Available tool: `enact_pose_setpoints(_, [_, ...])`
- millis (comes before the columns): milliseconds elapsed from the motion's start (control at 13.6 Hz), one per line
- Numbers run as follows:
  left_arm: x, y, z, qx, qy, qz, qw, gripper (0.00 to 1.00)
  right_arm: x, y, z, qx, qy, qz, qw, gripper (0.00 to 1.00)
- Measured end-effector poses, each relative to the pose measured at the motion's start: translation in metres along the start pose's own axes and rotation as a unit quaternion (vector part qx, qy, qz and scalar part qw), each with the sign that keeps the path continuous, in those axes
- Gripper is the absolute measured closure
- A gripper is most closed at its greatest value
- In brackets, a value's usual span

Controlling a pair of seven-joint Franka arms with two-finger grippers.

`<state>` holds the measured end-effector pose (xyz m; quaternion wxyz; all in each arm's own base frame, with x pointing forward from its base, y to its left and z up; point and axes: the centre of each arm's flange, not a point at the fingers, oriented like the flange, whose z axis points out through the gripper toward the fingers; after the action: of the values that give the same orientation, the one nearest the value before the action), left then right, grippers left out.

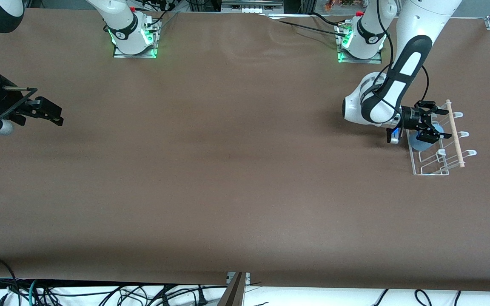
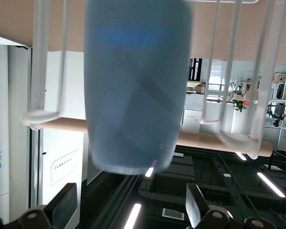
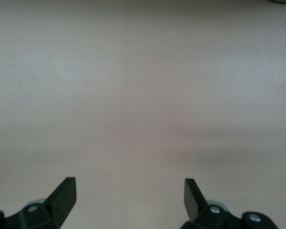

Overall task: Transfer cup to left arm and place on rack
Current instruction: 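Open the left gripper and lift it away from the rack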

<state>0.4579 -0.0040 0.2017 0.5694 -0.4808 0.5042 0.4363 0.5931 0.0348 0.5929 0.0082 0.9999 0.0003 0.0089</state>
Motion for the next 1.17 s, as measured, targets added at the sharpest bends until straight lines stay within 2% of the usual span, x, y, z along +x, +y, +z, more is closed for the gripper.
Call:
enact_pose_setpoints(147, [-0.009,-0.011,0.001,-0.007,0.001,-0.032,0.999,0.0,0.0,0.0,0.0,0.0,0.0,0.0,1.0,0.0])
enact_pose_setpoints(220, [-0.019,-0.021,0.003,-0.031,0.008,-0.056,0.998,0.0,0.0,0.0,0.0,0.0,0.0,0.0,1.0,0.0])
enact_pose_setpoints(366, [-0.049,-0.047,-0.001,-0.126,0.049,-0.109,0.985,0.0,0.0,0.0,0.0,0.0,0.0,0.0,1.0,0.0])
enact_pose_setpoints(513, [-0.085,-0.075,-0.017,-0.222,0.108,-0.164,0.955,0.0,0.0,0.0,0.0,0.0,0.0,0.0,1.0,0.0])
enact_pose_setpoints(660, [-0.122,-0.101,-0.03,-0.312,0.166,-0.214,0.911,0.0,0.0,0.0,0.0,0.0,0.0,0.0,1.0,0.0])
enact_pose_setpoints(806, [-0.151,-0.121,-0.037,-0.395,0.216,-0.261,0.854,0.0,0.0,0.0,0.0,0.0,0.0,0.0,1.0,0.0])
enact_pose_setpoints(1026, [-0.189,-0.141,-0.049,-0.518,0.265,-0.33,0.743,0.0,0.0,0.0,0.0,0.0,-0.001,0.0,1.0,0.0])
enact_pose_setpoints(1173, [-0.227,-0.159,-0.051,-0.567,0.303,-0.358,0.677,0.0,0.0,0.0,0.0,0.0,-0.001,0.0,1.0,0.0])
